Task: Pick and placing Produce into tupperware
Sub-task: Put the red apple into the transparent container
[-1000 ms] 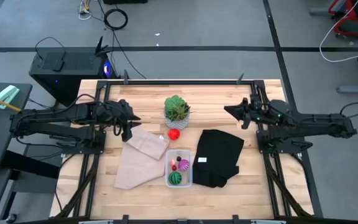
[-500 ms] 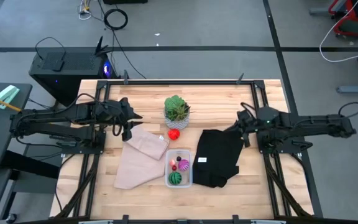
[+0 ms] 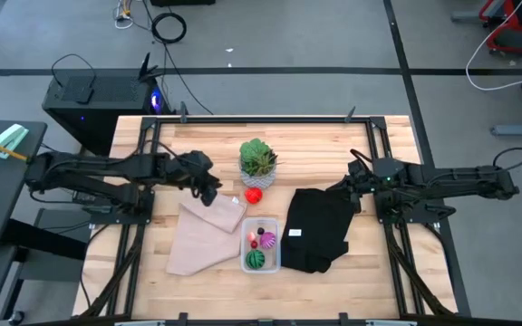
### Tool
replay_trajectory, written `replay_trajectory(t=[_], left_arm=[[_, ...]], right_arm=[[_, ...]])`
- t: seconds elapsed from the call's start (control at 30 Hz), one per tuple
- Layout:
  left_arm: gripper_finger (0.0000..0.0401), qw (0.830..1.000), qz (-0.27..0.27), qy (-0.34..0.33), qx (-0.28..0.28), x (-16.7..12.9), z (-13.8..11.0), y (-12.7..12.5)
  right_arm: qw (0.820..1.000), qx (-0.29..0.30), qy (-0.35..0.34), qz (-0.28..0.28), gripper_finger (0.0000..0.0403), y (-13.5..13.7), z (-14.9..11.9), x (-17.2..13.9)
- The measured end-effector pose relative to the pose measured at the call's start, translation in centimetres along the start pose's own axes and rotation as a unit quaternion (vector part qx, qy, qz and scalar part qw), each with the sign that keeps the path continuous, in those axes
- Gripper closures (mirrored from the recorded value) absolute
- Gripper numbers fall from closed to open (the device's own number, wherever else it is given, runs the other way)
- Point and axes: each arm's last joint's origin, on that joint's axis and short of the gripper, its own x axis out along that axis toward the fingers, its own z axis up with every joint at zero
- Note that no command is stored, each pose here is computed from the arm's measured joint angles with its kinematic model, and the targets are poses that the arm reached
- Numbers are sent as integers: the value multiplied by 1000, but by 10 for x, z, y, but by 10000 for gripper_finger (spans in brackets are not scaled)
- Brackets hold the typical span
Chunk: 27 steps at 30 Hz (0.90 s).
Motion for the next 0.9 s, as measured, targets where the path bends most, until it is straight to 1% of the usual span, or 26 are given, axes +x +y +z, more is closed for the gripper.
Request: replay_trajectory(t=[0.1,0.17,0.2,0.27,0.37,0.5,0.6,0.67,0.77,0.9], left_arm=[[293,997,-60,-21,-43,7,4,-15],[294,992,-84,-31,-89,10,6,-22],[294,989,-87,-36,-111,10,6,-26],[295,988,-73,-42,-126,11,4,-31],[308,990,-52,-60,-115,8,2,-42],[344,992,-35,-66,-105,-2,2,-64],[374,990,-17,-80,-116,-10,9,-85],[390,988,9,-84,-126,-10,11,-99],[395,981,54,-85,-168,-3,16,-120],[377,973,115,-54,-192,27,16,-141]], right_arm=[[1000,2,0,0,401,0,0,0],[1000,10,1,-1,401,0,0,0],[1000,14,3,-4,401,-1,-1,0],[1000,24,4,-9,401,-1,-1,0],[999,38,6,-21,402,-2,-2,0],[999,42,9,-32,400,-3,-3,0],[999,34,8,-37,400,-4,-3,0],[999,17,9,-37,401,-4,-3,0],[999,5,9,-37,401,-4,-3,0],[999,-11,10,-37,400,-4,-3,0]])
